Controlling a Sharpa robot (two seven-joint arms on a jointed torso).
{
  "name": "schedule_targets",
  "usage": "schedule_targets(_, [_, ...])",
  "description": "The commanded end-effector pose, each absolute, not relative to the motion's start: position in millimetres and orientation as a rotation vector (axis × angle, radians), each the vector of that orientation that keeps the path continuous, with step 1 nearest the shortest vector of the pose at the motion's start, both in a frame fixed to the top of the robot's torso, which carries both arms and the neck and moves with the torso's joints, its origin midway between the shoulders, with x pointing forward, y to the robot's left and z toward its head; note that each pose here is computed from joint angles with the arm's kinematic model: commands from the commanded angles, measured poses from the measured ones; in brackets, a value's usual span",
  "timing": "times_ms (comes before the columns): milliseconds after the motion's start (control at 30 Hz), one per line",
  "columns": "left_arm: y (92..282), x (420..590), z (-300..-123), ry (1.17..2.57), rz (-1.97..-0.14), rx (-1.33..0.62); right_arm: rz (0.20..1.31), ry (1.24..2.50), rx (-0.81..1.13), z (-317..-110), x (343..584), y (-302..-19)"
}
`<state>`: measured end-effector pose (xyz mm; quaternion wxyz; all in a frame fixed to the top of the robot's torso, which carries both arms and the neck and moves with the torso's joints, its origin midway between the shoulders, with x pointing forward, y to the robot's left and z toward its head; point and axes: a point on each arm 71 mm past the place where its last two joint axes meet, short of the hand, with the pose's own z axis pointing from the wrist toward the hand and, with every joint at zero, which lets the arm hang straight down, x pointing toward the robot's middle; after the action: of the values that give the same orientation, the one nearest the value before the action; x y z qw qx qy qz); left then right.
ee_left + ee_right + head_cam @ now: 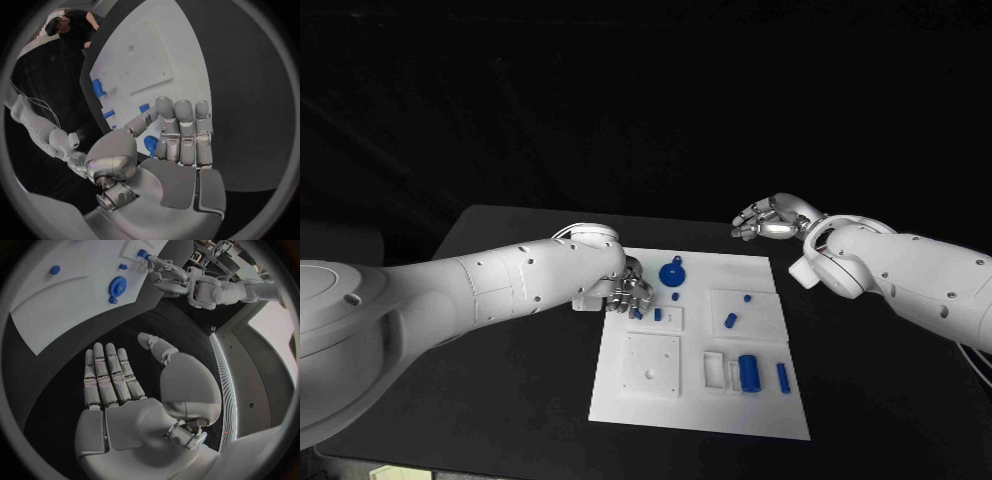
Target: Assemble the parts on the task board
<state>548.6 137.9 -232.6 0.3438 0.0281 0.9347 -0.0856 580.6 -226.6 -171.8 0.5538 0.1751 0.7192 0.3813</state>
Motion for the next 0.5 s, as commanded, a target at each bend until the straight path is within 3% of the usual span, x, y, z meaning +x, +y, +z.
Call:
schedule_targets(33, [131.1, 542.0, -241.6, 2.455, -0.255, 0.088, 0.914, 1.707, 0.400, -172.0, 580.0, -225.3])
schedule_targets(500, [132.4, 542.6, -241.6, 2.454, -0.253, 0.084, 0.914, 1.707, 0.400, -172.0, 580.0, -225.5])
